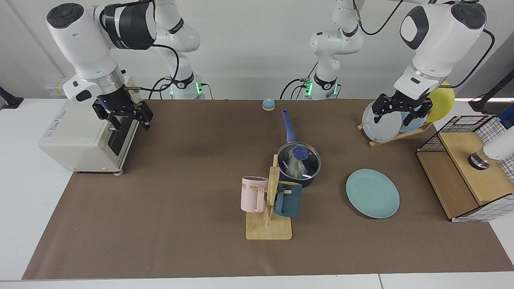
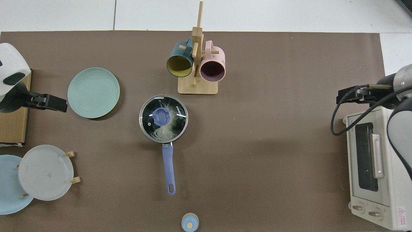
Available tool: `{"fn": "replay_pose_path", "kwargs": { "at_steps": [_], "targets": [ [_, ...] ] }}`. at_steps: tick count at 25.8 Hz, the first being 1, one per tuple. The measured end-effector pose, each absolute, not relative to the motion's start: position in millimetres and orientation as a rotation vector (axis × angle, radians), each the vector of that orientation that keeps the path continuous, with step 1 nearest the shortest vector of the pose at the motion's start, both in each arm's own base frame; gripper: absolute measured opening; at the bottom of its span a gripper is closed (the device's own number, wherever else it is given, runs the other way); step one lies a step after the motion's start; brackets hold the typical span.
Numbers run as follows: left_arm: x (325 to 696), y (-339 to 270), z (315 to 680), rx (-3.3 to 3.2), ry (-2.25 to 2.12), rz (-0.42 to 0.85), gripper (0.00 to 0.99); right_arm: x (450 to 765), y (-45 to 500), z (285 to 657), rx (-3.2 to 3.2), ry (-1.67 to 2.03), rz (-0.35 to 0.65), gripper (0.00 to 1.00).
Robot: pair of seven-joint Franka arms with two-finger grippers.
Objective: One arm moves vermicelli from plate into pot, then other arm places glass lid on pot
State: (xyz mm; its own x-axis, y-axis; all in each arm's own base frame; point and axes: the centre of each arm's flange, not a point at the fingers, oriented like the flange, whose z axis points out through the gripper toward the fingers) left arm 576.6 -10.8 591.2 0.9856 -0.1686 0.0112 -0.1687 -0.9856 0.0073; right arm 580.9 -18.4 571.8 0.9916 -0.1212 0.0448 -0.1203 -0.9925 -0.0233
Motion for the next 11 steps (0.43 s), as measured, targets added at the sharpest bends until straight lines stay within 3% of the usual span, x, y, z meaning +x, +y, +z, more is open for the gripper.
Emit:
{"fn": "replay_pose_path", "kwargs": {
  "at_steps": [11],
  "targets": [
    [576.6, -10.8, 591.3, 3.122, -0.265, 0.017, 0.991, 589.0, -13.9, 574.7, -3.117, 0.176, -0.084, 1.00]
  ]
}}
